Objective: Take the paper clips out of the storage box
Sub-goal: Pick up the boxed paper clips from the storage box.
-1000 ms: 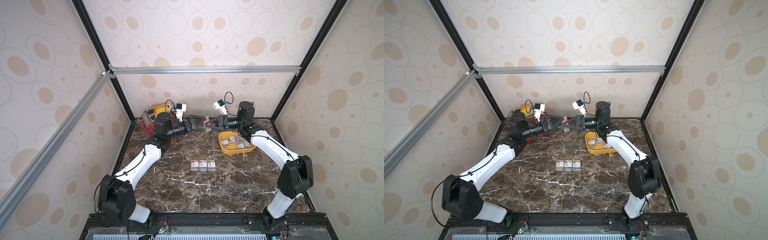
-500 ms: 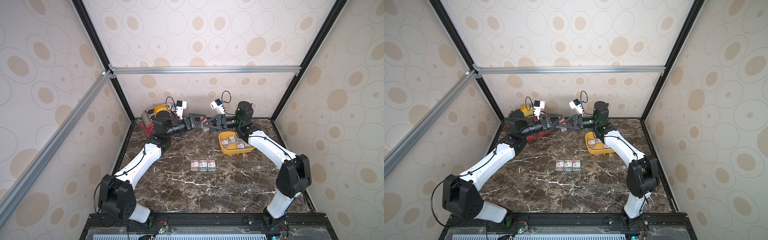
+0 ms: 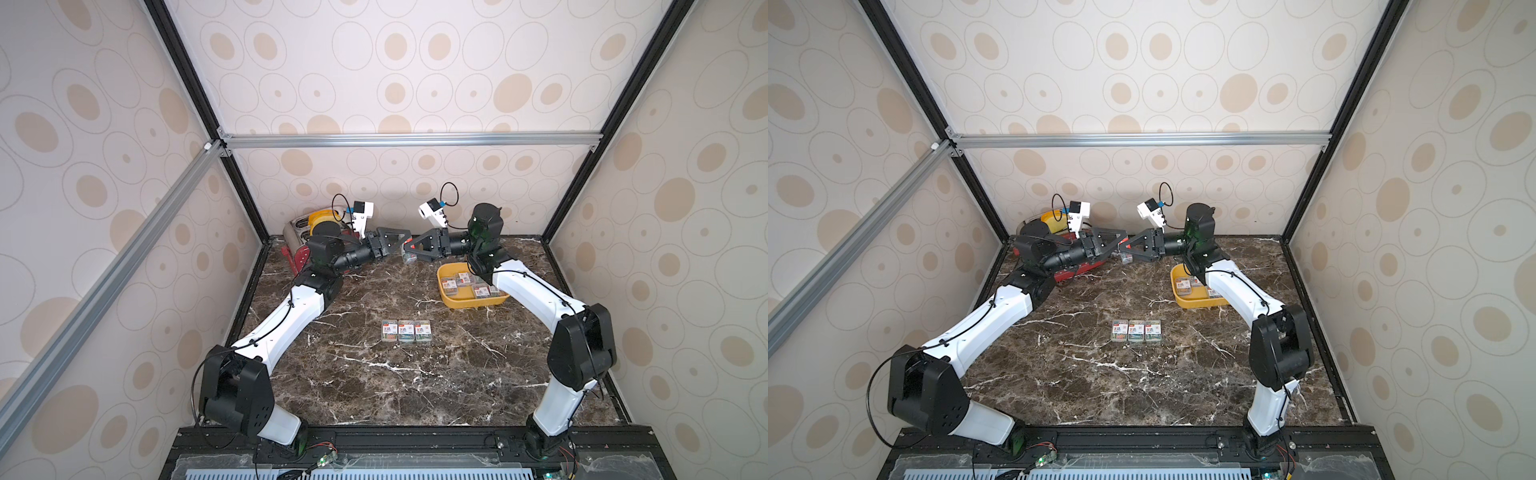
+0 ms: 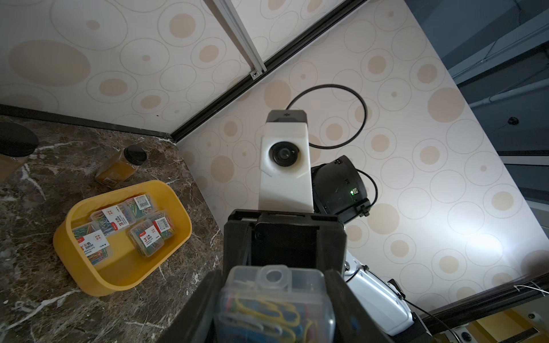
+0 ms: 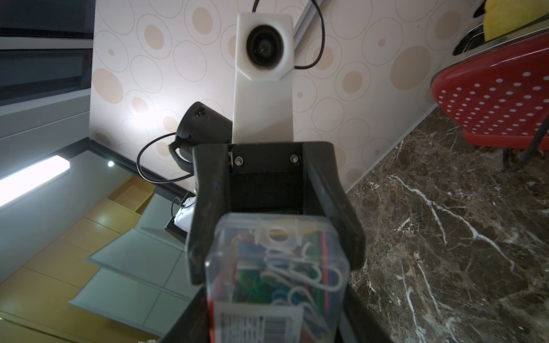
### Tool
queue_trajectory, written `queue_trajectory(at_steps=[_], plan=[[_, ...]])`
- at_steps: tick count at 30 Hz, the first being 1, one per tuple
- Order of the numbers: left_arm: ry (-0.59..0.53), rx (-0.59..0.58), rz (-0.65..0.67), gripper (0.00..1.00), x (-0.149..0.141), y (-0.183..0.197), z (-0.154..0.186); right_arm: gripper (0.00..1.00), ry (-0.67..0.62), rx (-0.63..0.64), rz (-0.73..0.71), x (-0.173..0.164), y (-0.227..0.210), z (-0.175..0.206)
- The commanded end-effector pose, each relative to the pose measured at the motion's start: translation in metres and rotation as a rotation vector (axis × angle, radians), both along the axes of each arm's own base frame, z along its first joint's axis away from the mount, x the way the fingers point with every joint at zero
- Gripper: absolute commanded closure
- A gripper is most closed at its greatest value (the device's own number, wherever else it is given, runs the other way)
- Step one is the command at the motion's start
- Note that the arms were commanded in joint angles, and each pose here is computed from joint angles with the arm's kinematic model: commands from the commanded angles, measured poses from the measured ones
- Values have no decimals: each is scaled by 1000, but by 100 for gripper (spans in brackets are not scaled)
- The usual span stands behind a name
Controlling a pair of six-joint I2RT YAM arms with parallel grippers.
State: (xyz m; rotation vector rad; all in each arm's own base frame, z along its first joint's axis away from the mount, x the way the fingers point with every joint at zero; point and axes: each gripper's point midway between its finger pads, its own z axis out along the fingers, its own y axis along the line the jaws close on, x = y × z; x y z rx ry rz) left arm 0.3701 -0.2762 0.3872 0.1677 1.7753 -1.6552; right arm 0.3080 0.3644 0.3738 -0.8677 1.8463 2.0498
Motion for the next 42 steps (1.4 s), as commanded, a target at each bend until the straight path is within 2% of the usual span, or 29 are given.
queue_trajectory(at_steps=[1,4,6,11,15,17,22,27,30,42], plan=[[-66,-8,-39,55,-7,-5,17,50,-32,25,7,1,4,11],[-50,30,-18,60,-5,-3,10,41,-32,17,4,2,4,9],[-31,80,12,63,-3,0,2,31,-37,0,-3,3,3,7],[27,209,84,68,4,10,-21,16,-73,-45,-41,5,-7,3],[91,321,152,69,10,21,-40,11,-95,-90,-91,9,-20,-4],[129,375,192,70,13,28,-50,9,-123,-159,-129,8,-26,-16],[214,467,283,75,21,43,-68,12,-225,-343,-234,14,-37,-50],[281,528,307,78,24,45,-89,27,-333,-471,-267,14,-34,-85],[306,554,294,80,25,40,-97,30,-368,-475,-244,7,-27,-94],[318,585,261,80,19,28,-107,28,-363,-468,-191,-2,-3,-107]])
